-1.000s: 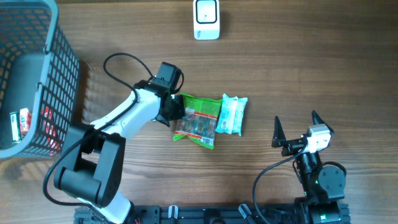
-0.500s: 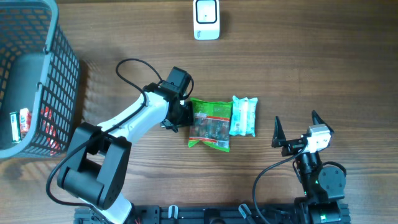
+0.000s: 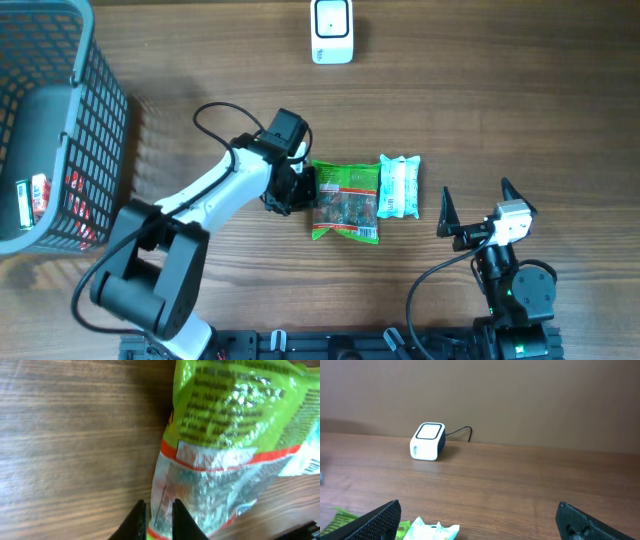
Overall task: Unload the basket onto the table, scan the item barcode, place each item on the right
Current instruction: 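Reach the left gripper into the basket and grasp the small boxes, then carry the small green and red boxes to the table left of the bags, then reach the left gripper into the basket and grasp the red Nescafe stick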
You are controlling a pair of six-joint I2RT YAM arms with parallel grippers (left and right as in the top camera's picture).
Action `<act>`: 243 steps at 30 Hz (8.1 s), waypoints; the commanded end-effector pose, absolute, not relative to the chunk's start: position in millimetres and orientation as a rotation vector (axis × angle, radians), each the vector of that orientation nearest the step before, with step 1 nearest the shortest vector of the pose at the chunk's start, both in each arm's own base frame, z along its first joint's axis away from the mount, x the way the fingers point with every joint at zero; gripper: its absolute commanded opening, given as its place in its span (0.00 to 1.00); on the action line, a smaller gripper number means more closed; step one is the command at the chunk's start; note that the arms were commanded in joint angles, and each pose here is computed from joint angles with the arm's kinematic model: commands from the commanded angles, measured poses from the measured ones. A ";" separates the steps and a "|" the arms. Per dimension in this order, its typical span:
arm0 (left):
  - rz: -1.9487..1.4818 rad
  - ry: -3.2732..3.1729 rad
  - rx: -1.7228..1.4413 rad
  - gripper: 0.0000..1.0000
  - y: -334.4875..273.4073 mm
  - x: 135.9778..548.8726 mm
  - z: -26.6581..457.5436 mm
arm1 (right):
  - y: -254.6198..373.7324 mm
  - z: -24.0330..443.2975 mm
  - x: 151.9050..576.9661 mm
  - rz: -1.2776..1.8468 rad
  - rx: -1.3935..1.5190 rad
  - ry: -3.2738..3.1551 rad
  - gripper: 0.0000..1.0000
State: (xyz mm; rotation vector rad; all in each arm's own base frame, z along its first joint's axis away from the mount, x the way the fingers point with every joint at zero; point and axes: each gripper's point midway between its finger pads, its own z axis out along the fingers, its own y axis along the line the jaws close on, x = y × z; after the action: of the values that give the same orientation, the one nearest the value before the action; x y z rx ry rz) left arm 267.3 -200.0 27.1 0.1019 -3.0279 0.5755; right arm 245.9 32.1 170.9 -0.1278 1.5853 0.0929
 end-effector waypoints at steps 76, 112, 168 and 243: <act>-0.133 -3.138 1.064 1.00 318.2 272.0 42.1 | 29.9 171.8 246.2 0.083 -0.120 1.581 1.00; -0.254 -3.523 1.194 0.44 334.7 324.7 162.4 | 29.9 171.8 246.2 0.083 -0.120 1.581 1.00; 0.074 -3.201 0.085 0.36 -141.5 362.3 0.0 | 29.9 171.8 246.2 0.083 -0.120 1.581 1.00; -0.129 -3.113 1.632 0.29 276.1 309.7 27.9 | 29.9 171.8 246.2 0.083 -0.120 1.581 1.00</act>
State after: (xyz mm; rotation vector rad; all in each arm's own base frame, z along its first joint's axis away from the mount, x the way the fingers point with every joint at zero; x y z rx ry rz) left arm 294.2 273.9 29.3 1.6085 -3.0585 -0.2259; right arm 245.9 32.1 170.8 -0.1279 1.5857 0.0929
